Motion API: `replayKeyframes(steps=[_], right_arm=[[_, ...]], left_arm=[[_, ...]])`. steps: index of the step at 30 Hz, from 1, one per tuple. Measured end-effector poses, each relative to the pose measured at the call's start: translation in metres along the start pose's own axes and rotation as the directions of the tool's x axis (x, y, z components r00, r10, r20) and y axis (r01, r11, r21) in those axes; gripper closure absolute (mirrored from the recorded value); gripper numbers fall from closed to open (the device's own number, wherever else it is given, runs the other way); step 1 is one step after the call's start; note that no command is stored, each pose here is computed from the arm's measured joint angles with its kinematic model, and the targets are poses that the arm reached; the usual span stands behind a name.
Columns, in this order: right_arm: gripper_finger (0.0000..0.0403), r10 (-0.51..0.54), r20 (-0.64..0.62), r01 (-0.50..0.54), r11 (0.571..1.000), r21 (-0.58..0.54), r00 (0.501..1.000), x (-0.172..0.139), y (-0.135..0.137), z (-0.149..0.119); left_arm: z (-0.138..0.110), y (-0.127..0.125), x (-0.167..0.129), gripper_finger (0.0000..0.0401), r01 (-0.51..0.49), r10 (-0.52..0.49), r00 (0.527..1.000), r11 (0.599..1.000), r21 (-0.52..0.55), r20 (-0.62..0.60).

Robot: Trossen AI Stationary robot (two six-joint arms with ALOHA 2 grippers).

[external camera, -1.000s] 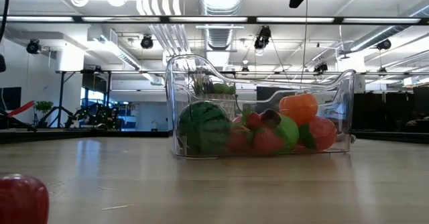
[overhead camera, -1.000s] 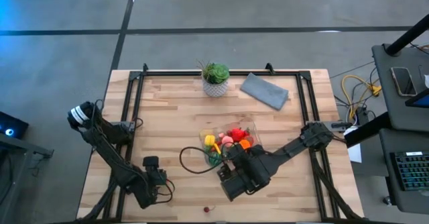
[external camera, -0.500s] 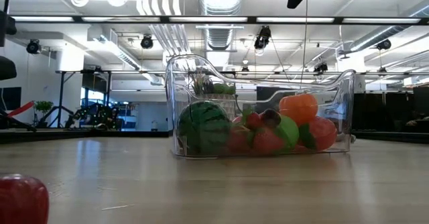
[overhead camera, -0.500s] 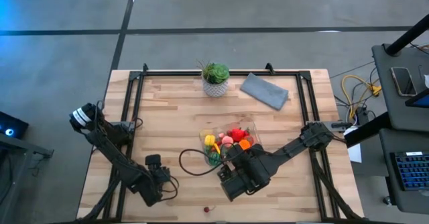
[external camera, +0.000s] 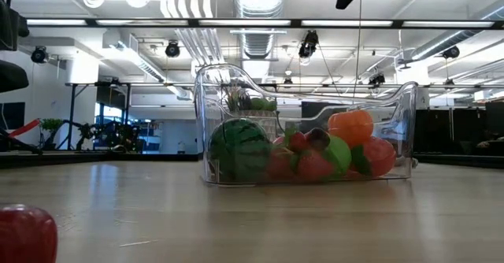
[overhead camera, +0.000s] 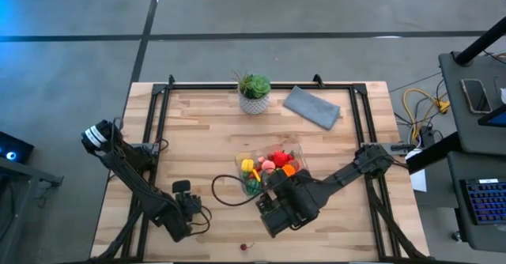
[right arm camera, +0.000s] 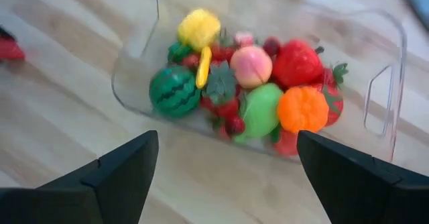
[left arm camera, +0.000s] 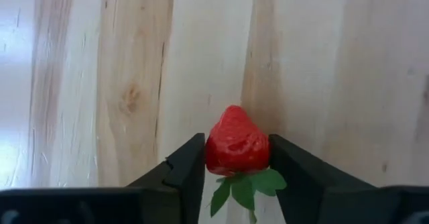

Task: Pick and placing Produce into tupperware
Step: Put the strawberry into the transparent bin

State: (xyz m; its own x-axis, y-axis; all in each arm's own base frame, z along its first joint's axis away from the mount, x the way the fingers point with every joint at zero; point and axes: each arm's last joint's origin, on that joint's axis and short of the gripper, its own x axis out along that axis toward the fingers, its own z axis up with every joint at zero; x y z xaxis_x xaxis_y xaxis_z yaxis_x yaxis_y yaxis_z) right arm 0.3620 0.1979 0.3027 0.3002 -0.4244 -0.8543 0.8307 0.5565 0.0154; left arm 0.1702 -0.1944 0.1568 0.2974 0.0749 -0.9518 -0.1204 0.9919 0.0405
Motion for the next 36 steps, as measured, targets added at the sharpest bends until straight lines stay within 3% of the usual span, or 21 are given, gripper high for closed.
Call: replayKeyframes(steps=[7, 10, 14, 17, 20, 24, 28, 31, 34, 36], right_arm=[[0.0056, 0.095, 0.23, -0.113, 0.991, 0.069, 0.969, -0.041, -0.012, 0.009], [0.0056, 0.124, 0.247, -0.134, 0.991, 0.025, 0.961, -0.054, -0.021, 0.014], [0.0056, 0.156, 0.247, -0.152, 0.988, -0.035, 0.956, -0.068, -0.031, 0.019], [0.0055, 0.181, 0.25, -0.159, 0.981, -0.107, 0.951, -0.079, -0.039, 0.02], [0.0055, 0.211, 0.267, -0.158, 0.965, -0.209, 0.94, -0.09, -0.045, 0.013], [0.0058, 0.258, 0.258, -0.194, 0.949, -0.25, 0.931, -0.107, -0.058, 0.002], [0.0065, 0.29, 0.239, -0.242, 0.947, -0.209, 0.927, -0.112, -0.072, -0.007], [0.0071, 0.365, 0.169, -0.326, 0.919, -0.222, 0.915, -0.103, -0.067, -0.017], [0.0075, 0.41, 0.151, -0.363, 0.893, -0.265, 0.899, -0.093, -0.066, -0.021], [0.0076, 0.395, 0.158, -0.346, 0.899, -0.269, 0.905, -0.087, -0.076, -0.021]], left_arm=[[0.011, 0.009, -0.021, 0.0284, 0.024, -0.026, 0.998, 0.999, 0.037, 0.056], [0.022, 0.025, -0.035, 0.0281, -0.017, 0.012, 0.994, 0.999, 0.042, 0.107], [0.047, 0.05, -0.06, 0.0281, 0.013, -0.026, 0.967, 0.999, 0.052, 0.253], [0.073, 0.066, -0.079, 0.028, 0.055, -0.073, 0.916, 0.997, 0.057, 0.395], [0.102, 0.08, -0.099, 0.028, 0.099, -0.108, 0.827, 0.994, 0.047, 0.552], [0.134, 0.098, -0.111, 0.028, 0.13, -0.113, 0.759, 0.991, 0.021, 0.641], [0.16, 0.107, -0.098, 0.028, 0.189, -0.163, 0.787, 0.982, 0.019, 0.595], [0.177, 0.106, -0.078, 0.028, 0.22, -0.201, 0.82, 0.975, 0.029, 0.535], [0.19, 0.103, -0.061, 0.028, 0.208, -0.191, 0.854, 0.978, 0.018, 0.484], [0.2, 0.103, -0.054, 0.028, 0.197, -0.178, 0.872, 0.98, 0.006, 0.457]])
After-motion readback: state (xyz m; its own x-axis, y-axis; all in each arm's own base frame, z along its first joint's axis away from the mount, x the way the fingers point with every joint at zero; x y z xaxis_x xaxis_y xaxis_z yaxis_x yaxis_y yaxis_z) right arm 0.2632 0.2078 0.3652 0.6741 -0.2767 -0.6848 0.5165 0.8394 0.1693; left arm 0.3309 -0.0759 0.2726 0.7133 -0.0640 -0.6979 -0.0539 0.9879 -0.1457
